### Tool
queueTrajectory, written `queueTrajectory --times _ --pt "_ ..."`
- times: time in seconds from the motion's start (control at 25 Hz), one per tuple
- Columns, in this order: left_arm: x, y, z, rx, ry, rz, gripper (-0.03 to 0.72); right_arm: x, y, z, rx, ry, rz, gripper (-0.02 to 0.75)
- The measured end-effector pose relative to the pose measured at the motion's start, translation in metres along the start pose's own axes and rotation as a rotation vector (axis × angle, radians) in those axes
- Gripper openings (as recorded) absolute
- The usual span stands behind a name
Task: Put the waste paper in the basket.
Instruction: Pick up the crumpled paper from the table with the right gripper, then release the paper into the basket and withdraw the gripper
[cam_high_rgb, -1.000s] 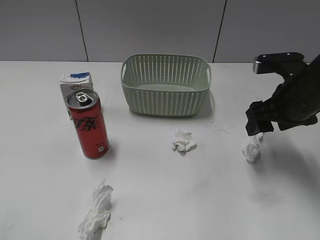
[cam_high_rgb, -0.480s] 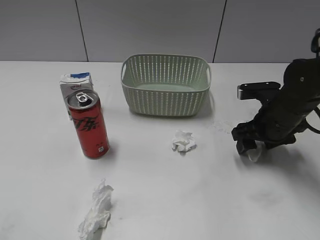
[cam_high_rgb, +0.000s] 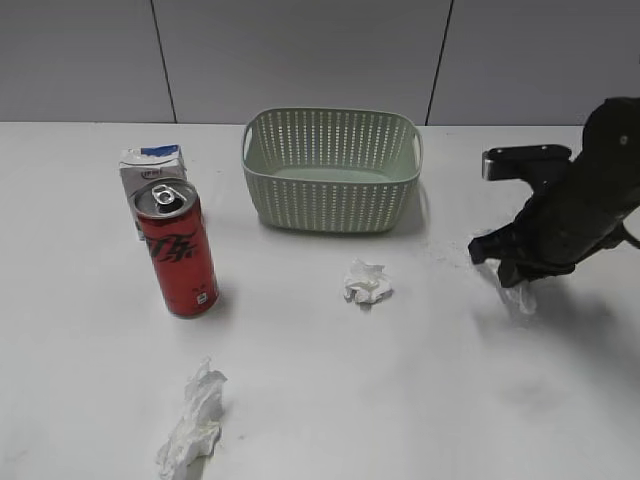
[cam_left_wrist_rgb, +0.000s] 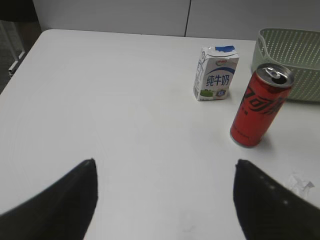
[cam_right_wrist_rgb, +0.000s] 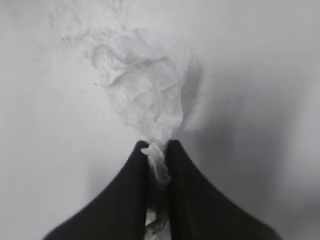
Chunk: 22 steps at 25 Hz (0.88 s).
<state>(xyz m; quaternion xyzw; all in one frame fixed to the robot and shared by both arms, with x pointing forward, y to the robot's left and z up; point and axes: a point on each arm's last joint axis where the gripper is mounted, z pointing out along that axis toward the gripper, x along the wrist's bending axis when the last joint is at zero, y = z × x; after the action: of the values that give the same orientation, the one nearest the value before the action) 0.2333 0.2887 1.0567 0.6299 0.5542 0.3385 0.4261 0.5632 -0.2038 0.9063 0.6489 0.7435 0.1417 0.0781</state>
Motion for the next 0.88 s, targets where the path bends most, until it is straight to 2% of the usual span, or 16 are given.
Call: queueTrajectory --times 0.28,0.52,0.68,0.8,0.88 --pt "0.0 0.0 0.0 0.0 0.0 0.0 0.613 0.013 0.038 -0.079 -0.279 0.043 -0.056 0.057" --pt "0.0 0.0 0.0 0.0 0.0 0.001 0.603 0.07 0.085 -0.133 -0.51 0.117 -0.268 0.057" --pt "0.0 0.0 0.0 0.0 0.0 0.002 0.596 0.104 0.116 -0.135 -0.579 0.168 -0.306 0.057" --pt "0.0 0.0 0.0 0.0 0.0 0.002 0.594 0.12 0.133 -0.113 -0.55 0.197 -0.298 0.057" --pt "0.0 0.0 0.0 0.0 0.0 0.0 0.594 0.125 0.139 -0.089 -0.49 0.201 -0.291 0.062"
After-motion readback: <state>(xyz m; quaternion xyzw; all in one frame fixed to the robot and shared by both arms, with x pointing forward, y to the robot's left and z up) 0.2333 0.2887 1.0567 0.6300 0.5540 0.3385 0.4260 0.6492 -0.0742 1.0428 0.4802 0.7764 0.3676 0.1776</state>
